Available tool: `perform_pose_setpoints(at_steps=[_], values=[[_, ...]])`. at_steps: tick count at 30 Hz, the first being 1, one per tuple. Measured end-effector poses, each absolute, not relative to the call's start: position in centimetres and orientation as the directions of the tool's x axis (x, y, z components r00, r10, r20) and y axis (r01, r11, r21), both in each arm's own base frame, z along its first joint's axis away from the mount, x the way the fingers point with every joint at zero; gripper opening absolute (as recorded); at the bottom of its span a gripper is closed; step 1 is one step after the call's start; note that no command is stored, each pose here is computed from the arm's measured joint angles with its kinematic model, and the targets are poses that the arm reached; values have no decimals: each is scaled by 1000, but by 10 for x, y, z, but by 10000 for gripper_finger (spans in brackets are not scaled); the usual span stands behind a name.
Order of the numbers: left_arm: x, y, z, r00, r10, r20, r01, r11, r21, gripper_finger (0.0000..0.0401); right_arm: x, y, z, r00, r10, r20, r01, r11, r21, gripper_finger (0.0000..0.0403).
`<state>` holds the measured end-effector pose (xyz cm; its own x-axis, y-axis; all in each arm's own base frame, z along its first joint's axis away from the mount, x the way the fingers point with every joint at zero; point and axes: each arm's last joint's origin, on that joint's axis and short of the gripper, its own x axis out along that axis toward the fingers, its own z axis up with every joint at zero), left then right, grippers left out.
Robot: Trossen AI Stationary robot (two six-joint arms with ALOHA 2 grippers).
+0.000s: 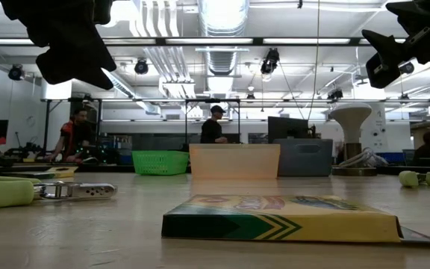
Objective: Pick & Place School Supplies
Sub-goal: Put the light green hole puncher into the orange bin
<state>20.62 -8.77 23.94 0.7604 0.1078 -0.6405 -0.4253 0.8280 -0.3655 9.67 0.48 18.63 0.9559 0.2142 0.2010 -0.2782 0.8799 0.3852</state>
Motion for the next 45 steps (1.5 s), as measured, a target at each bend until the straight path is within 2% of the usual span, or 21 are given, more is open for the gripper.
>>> perform_pose_setpoints(at_steps=[32, 39, 45], values=[[205, -87, 234, 756, 107, -646, -425, 831, -358, 197, 97, 5, 186, 956, 214, 201, -278, 880, 385, 201], [195, -84, 226, 663, 87, -743, -411, 872, -265, 197, 97, 5, 186, 956, 214, 201, -278, 880, 385, 201], [186, -81, 217, 572, 96, -815, -486, 840, -242, 197, 97, 5, 186, 956, 214, 201, -278, 880, 385, 201]])
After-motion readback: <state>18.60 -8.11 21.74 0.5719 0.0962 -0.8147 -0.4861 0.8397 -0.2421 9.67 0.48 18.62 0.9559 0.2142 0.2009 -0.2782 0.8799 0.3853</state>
